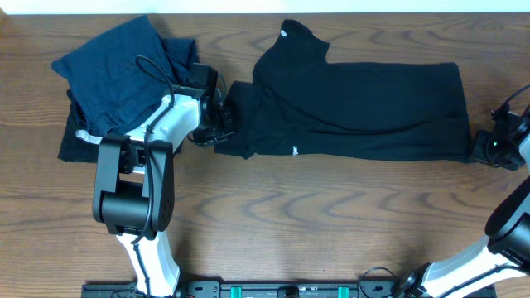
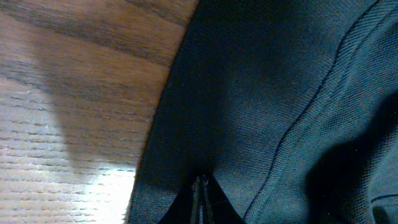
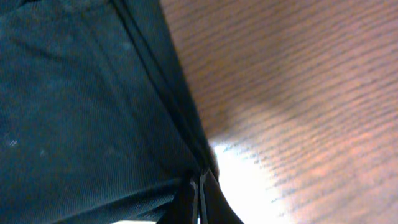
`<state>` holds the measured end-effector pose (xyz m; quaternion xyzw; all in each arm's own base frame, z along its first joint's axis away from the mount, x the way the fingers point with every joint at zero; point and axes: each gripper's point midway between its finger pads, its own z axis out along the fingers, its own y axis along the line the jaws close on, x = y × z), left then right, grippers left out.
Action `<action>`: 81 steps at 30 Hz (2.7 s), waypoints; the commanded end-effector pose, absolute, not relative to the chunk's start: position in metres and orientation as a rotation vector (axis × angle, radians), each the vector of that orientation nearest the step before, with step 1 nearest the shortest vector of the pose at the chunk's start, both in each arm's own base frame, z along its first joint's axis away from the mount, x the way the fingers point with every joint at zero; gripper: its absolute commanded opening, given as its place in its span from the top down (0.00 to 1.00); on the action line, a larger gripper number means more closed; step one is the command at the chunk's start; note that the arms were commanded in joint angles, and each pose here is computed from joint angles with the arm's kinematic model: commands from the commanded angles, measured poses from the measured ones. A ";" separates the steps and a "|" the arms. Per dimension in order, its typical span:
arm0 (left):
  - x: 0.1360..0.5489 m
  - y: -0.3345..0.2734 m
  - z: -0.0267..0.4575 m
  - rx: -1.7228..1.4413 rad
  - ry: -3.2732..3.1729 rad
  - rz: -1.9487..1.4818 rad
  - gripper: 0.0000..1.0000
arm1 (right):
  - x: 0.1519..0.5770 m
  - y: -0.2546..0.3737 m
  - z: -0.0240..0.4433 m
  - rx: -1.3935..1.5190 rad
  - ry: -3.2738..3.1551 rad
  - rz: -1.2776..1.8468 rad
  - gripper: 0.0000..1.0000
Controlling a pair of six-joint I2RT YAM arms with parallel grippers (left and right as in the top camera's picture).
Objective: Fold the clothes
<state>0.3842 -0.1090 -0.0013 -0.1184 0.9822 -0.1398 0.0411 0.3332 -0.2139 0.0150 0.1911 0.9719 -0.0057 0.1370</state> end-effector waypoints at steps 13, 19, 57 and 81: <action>0.368 -0.087 -0.034 -0.408 3.092 -0.282 0.94 | 0.322 -0.227 -0.019 0.606 2.875 -0.079 0.99; 0.371 -0.088 -0.031 -0.406 3.086 -0.290 0.94 | 0.326 -0.227 -0.007 0.611 2.865 -0.066 0.75; 0.375 -0.221 0.060 0.240 2.886 -0.406 0.93 | 0.361 -0.138 0.036 0.451 2.767 0.290 0.79; 0.367 -0.256 0.018 0.275 2.934 -0.511 0.94 | 0.356 -0.137 0.011 0.467 2.732 0.263 0.83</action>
